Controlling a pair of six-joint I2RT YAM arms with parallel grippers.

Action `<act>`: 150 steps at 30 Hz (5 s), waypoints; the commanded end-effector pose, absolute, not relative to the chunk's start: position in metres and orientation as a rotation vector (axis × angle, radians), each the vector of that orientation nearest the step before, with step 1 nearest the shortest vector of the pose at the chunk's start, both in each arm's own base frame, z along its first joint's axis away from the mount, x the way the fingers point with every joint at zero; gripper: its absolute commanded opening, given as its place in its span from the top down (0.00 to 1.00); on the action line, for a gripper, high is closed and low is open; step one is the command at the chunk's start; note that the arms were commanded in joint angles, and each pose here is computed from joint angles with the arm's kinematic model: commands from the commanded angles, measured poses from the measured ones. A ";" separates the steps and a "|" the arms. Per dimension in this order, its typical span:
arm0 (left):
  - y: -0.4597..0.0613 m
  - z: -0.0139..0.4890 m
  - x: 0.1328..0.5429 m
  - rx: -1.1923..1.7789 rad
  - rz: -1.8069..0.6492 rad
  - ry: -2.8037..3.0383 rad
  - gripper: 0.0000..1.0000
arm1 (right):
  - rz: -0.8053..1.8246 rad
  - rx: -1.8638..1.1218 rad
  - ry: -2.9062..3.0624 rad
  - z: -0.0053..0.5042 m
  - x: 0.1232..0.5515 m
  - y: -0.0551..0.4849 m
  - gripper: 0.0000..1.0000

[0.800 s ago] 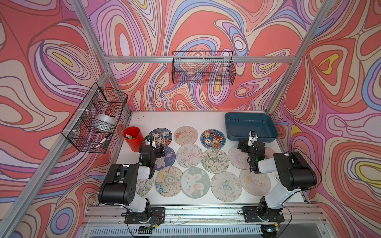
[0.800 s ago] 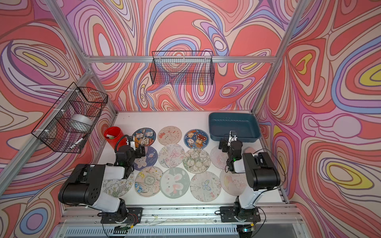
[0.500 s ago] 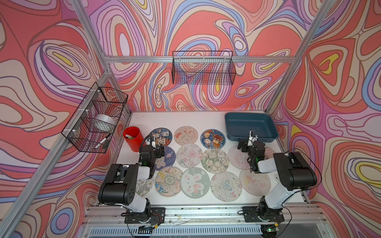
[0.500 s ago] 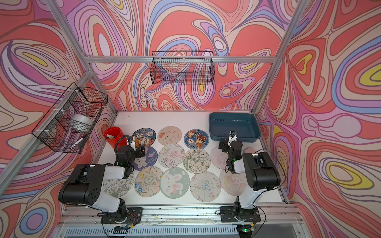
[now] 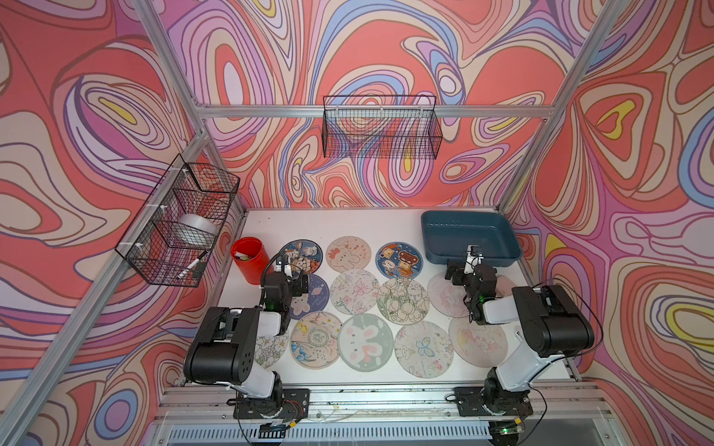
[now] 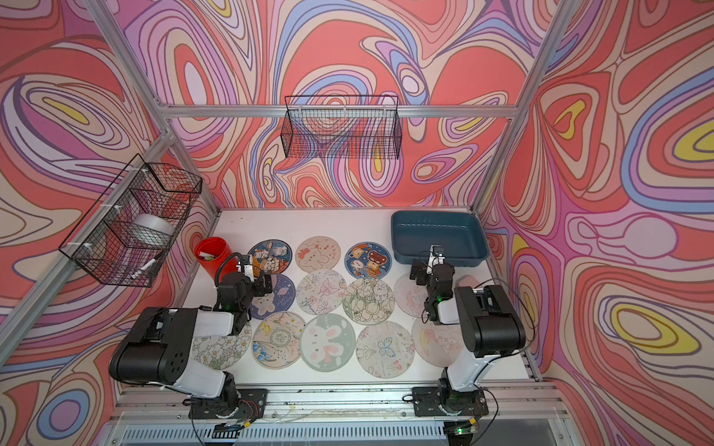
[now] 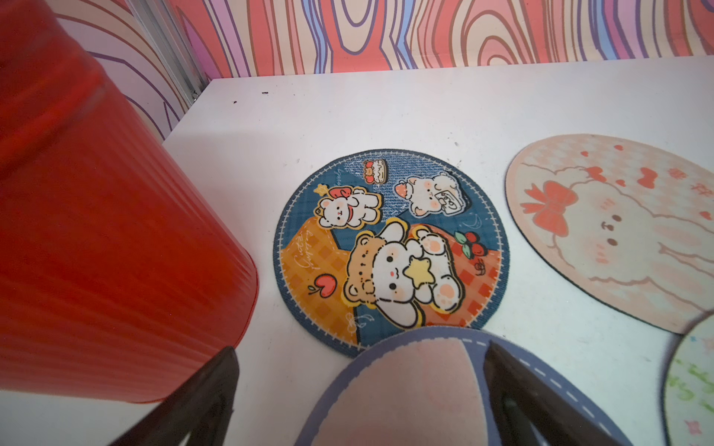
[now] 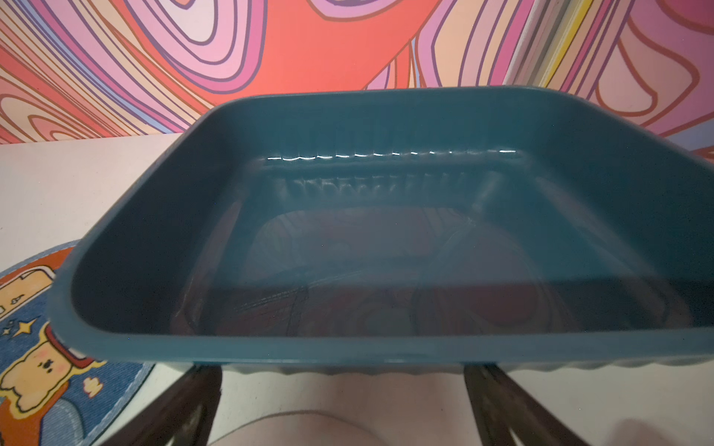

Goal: Put the coasters into the storage box
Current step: Pick up the coaster from the center of the board.

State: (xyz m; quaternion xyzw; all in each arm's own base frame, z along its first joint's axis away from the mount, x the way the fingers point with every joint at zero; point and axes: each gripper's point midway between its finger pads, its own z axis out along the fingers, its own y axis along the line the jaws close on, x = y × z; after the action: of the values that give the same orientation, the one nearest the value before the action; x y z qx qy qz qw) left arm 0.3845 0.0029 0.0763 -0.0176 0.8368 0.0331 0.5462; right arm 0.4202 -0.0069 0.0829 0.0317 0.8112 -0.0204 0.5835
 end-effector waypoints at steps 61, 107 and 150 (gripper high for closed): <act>-0.265 0.120 0.323 -0.092 -1.007 2.427 0.00 | 0.655 0.384 2.558 0.079 0.324 0.105 0.08; -0.339 0.042 0.298 0.022 -1.013 2.720 0.00 | 0.796 0.338 2.784 0.008 0.294 0.167 0.59; -0.391 0.181 0.330 0.176 -1.371 2.351 1.00 | 0.900 0.042 2.384 0.120 0.317 0.179 0.07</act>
State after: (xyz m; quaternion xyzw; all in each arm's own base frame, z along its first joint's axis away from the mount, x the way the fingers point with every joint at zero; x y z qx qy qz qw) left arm 0.3262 -0.3802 0.1421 0.0606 0.8721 -0.4484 0.1866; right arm 0.3200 0.1812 0.1189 0.0233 0.8964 0.3445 0.2779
